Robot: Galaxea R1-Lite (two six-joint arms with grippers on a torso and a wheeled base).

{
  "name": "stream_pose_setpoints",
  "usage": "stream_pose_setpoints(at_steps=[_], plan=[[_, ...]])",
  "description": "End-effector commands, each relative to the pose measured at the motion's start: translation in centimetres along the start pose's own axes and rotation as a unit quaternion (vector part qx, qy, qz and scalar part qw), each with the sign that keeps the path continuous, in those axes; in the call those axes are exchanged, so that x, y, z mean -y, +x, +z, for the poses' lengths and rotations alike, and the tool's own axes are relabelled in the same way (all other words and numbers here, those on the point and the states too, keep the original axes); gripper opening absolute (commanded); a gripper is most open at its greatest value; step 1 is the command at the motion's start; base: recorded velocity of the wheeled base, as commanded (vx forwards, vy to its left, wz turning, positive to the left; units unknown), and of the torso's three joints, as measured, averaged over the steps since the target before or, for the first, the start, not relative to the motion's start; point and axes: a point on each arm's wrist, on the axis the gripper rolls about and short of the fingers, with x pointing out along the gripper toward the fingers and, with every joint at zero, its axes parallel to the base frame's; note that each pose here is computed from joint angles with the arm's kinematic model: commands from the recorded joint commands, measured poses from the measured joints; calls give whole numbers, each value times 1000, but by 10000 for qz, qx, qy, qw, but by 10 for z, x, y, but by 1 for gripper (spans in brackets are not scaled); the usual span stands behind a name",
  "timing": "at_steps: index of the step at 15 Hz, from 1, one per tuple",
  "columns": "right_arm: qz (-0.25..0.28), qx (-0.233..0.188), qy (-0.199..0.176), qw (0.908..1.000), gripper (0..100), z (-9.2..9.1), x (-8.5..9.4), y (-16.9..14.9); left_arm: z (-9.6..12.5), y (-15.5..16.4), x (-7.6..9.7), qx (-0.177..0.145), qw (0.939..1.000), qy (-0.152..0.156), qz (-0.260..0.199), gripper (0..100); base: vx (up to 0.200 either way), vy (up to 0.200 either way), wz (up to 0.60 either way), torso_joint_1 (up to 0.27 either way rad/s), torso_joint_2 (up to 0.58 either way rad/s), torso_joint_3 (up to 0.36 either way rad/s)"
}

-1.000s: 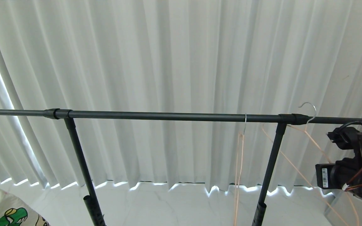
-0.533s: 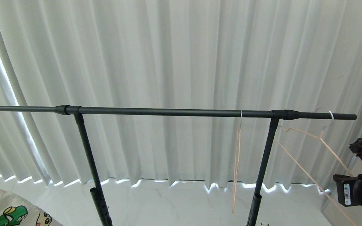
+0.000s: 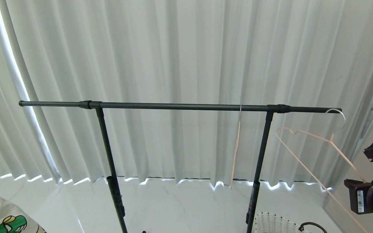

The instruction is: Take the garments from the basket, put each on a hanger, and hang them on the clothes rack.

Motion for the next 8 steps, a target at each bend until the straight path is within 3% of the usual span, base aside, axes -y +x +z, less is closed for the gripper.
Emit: stream_pose_setpoints(at_steps=[1, 8], plan=[[23, 10, -7, 10000, 0, 0, -1, 0, -1, 1, 1, -28, 10000, 13, -8, 0, 0, 0, 0, 0, 0, 0], [255, 195, -47, 9995, 0, 2, -5, -10, -1, 2, 1, -55, 10000, 41, -16, 0, 0, 0, 0, 0, 0, 0]])
